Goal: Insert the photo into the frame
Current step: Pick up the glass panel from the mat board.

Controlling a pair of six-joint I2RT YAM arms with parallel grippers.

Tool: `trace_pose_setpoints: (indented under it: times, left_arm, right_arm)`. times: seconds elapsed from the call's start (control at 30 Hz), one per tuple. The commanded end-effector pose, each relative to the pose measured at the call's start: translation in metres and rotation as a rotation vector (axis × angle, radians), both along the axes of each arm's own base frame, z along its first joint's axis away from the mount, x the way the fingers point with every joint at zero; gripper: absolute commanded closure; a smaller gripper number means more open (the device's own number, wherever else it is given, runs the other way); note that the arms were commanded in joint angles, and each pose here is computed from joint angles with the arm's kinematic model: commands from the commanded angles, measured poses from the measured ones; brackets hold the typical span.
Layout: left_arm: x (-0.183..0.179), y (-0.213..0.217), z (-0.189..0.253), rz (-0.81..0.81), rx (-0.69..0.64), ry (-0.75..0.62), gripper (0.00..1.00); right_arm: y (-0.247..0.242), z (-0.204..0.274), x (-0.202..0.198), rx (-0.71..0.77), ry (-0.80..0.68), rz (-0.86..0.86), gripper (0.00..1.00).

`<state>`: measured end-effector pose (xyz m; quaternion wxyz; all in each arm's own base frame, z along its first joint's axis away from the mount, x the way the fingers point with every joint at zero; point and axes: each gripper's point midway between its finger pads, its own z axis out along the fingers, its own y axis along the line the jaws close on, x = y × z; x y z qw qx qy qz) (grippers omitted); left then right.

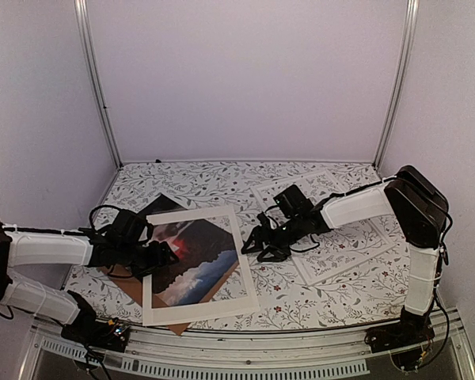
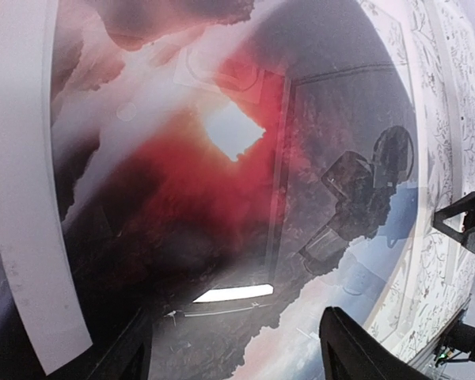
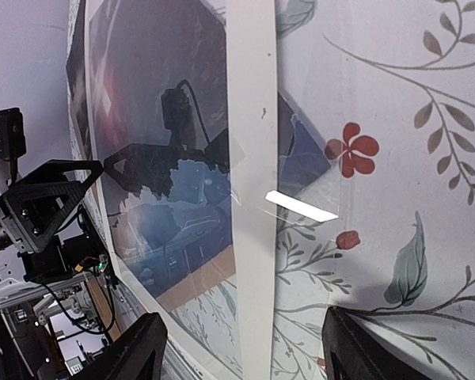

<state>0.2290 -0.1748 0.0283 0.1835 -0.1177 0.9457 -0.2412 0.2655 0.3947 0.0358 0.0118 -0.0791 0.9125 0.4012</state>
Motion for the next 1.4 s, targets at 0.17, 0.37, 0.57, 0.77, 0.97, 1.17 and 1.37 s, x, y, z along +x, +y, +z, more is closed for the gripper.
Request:
trace_pose_setpoints:
  times: [0.17, 0.37, 0.57, 0.77, 0.97, 1.17, 1.37]
  left_arm:
    - [-0.030, 0.005, -0.035, -0.029, 0.070, 0.117, 0.25]
    - [-0.034, 0.002, -0.039, -0.036, 0.068, 0.127, 0.26]
    - [-0.037, 0.000, -0.042, -0.039, 0.073, 0.131, 0.26]
    - [-0.042, 0.000, -0.049, -0.047, 0.082, 0.145, 0.26]
    - [-0.048, -0.002, -0.055, -0.055, 0.084, 0.158, 0.26]
    - [-0.051, -0.006, -0.058, -0.059, 0.079, 0.163, 0.27]
    - [-0.053, -0.007, -0.059, -0.065, 0.085, 0.165, 0.27]
  right_arm:
    - [-0.004, -0.021, -0.011, 0.054, 0.090, -0.015, 0.30]
    - [0.000, -0.016, -0.014, 0.106, 0.113, -0.006, 0.32]
    - [0.004, -0.004, -0.013, 0.154, 0.111, 0.007, 0.35]
    - [0.009, 0.011, -0.014, 0.238, 0.123, 0.024, 0.37]
    - [0.015, 0.023, -0.016, 0.307, 0.142, 0.042, 0.39]
    - [0.016, 0.030, -0.018, 0.375, 0.167, 0.048, 0.41]
    - [0.015, 0.035, -0.020, 0.427, 0.205, 0.035, 0.42]
